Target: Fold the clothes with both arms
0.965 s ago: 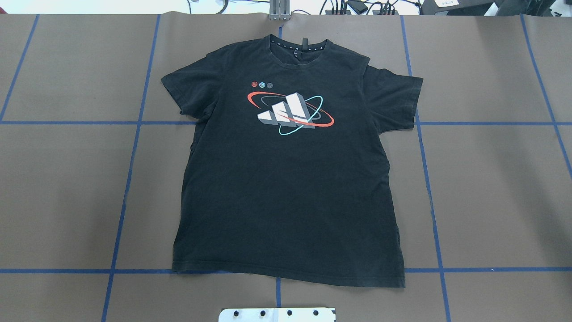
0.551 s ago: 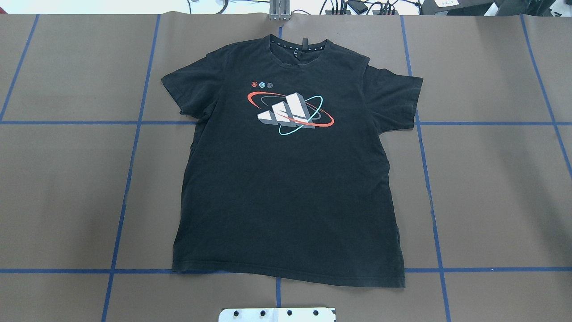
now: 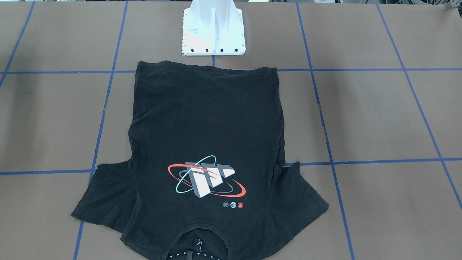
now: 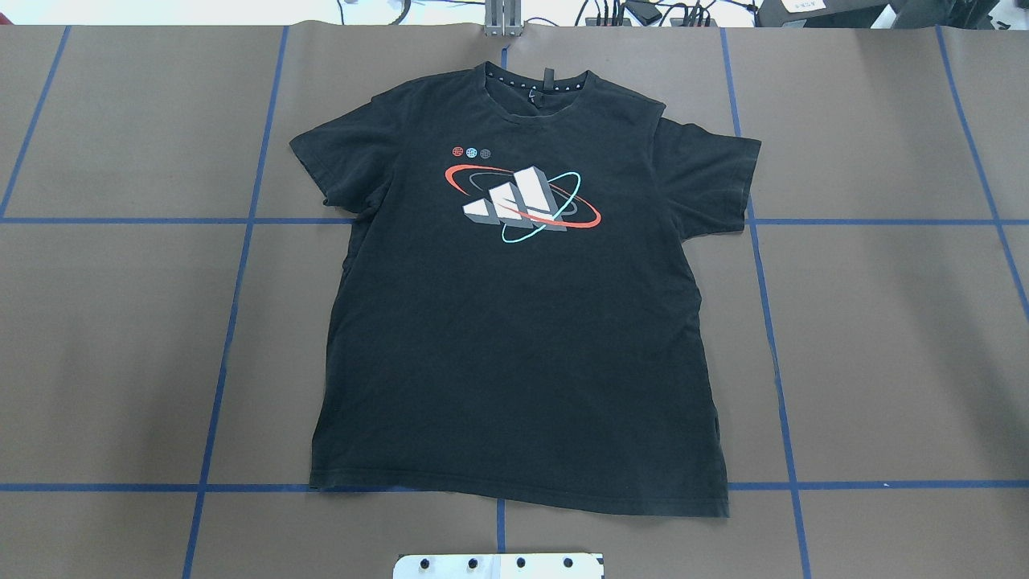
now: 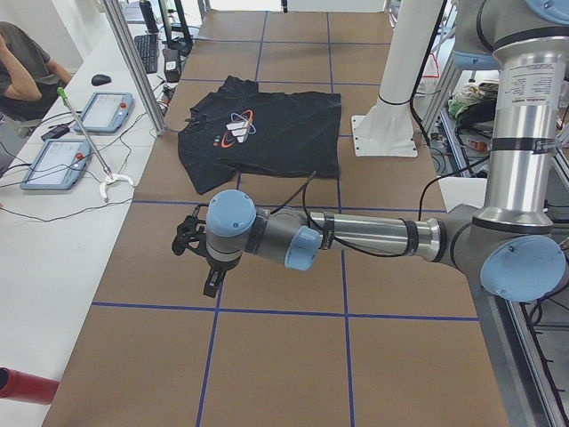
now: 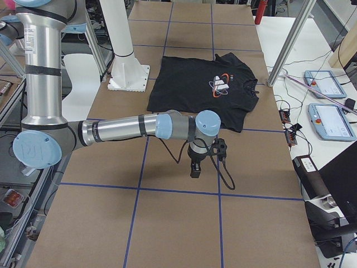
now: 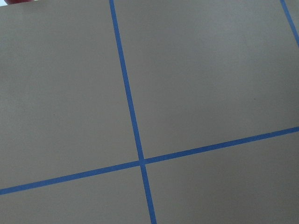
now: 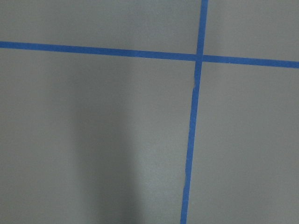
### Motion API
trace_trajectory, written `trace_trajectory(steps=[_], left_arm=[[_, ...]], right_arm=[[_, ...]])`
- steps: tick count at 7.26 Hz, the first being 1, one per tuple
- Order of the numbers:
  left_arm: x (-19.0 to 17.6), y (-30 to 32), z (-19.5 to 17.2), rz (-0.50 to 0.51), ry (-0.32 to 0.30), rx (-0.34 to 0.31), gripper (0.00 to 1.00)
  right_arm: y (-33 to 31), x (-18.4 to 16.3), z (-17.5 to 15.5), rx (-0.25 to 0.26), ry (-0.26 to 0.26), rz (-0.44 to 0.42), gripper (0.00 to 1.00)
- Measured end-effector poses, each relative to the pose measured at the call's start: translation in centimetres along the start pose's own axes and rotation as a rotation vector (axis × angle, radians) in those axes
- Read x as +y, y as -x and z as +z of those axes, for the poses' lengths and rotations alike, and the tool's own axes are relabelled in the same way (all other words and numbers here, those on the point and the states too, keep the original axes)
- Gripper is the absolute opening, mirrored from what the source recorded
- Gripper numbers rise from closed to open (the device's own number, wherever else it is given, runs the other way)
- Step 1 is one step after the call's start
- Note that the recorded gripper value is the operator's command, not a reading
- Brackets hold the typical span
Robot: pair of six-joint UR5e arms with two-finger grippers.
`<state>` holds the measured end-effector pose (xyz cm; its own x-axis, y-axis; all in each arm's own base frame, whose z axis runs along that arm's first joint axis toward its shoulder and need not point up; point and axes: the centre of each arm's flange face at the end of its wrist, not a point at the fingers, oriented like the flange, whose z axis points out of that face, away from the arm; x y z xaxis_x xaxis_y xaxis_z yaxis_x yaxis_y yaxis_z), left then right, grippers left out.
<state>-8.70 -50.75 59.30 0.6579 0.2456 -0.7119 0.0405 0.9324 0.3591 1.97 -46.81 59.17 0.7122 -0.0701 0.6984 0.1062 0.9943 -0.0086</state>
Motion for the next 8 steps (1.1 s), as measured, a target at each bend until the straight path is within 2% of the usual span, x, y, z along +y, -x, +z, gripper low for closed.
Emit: trace_trajectory(steps=[3, 5, 6, 8], left_arm=[[0.5, -0.6, 0.9, 0.062, -0.032, 0.011, 1.00], [0.7, -1.3, 1.4, 0.083, -0.033, 0.030, 1.00], [0.7, -1.8, 1.3, 0.101, -0.044, 0.034, 1.00], [0.5, -2.3, 1.0, 0.130, -0.065, 0.037, 1.00]], right_arm=[[0.9, -0.8, -0.1, -0.007, -0.041, -0.058, 1.00], [2.5, -1.2, 0.8, -0.058, -0.036, -0.095, 0.99], [4.3, -2.1, 1.8, -0.084, -0.018, -0.116, 0.99], [8.2, -6.4, 3.9, -0.106, -0.008, -0.147, 0.99]])
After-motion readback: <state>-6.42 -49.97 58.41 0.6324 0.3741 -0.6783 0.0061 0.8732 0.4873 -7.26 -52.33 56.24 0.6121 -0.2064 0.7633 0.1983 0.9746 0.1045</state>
